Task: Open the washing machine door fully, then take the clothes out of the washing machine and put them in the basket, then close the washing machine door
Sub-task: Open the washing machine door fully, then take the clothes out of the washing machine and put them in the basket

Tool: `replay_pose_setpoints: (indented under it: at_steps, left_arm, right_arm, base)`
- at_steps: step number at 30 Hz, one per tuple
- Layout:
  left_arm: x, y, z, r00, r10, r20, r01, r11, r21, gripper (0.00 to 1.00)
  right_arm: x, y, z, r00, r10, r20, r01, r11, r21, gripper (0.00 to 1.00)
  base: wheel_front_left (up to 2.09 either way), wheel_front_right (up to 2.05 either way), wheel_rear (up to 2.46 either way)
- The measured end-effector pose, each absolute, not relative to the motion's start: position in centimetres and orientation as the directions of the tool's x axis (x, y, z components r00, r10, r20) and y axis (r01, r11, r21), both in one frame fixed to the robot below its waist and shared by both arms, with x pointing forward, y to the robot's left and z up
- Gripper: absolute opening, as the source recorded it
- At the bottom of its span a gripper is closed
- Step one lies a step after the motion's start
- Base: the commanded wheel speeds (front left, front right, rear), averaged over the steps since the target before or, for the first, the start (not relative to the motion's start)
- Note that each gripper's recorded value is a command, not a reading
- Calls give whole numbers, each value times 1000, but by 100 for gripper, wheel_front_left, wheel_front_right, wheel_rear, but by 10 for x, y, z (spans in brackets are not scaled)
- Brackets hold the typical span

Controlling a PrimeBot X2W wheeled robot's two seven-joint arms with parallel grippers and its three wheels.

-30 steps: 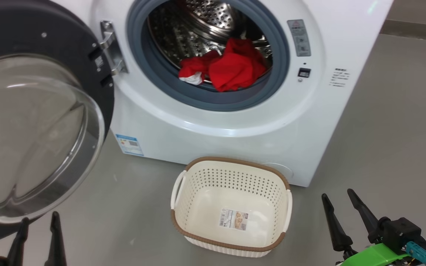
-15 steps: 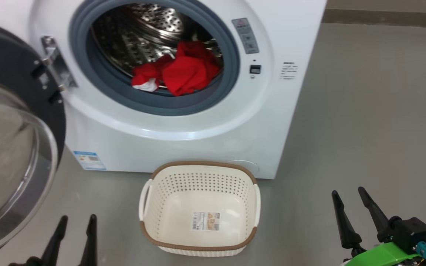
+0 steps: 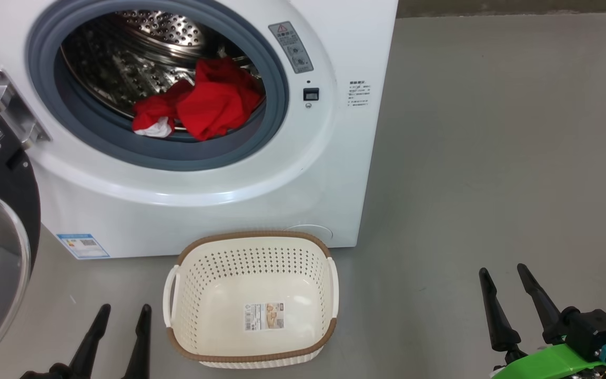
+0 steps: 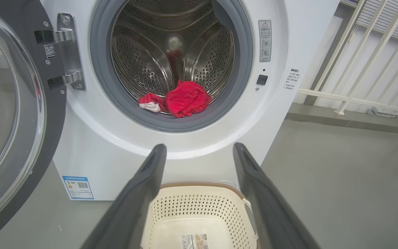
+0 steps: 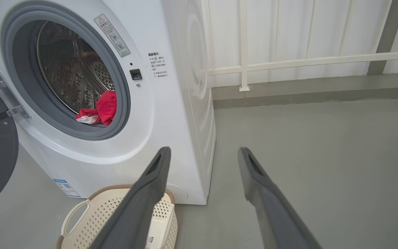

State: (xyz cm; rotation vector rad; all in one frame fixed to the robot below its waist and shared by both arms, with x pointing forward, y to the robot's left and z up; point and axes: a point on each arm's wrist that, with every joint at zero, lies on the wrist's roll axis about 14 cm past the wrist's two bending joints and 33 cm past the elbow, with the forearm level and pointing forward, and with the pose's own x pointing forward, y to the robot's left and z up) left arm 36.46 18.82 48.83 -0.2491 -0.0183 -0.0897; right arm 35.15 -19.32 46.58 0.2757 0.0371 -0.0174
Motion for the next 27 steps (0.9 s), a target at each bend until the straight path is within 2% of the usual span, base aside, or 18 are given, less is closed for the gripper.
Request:
replay_pose_setpoints:
  at_steps: [27]
  left_arm:
    - [365, 188, 486, 995, -95, 21, 97, 970, -221, 100]
  right_arm:
    - [350, -196, 461, 998, -22, -55, 37, 961, 273, 100]
  base:
    - [10, -10, 0]
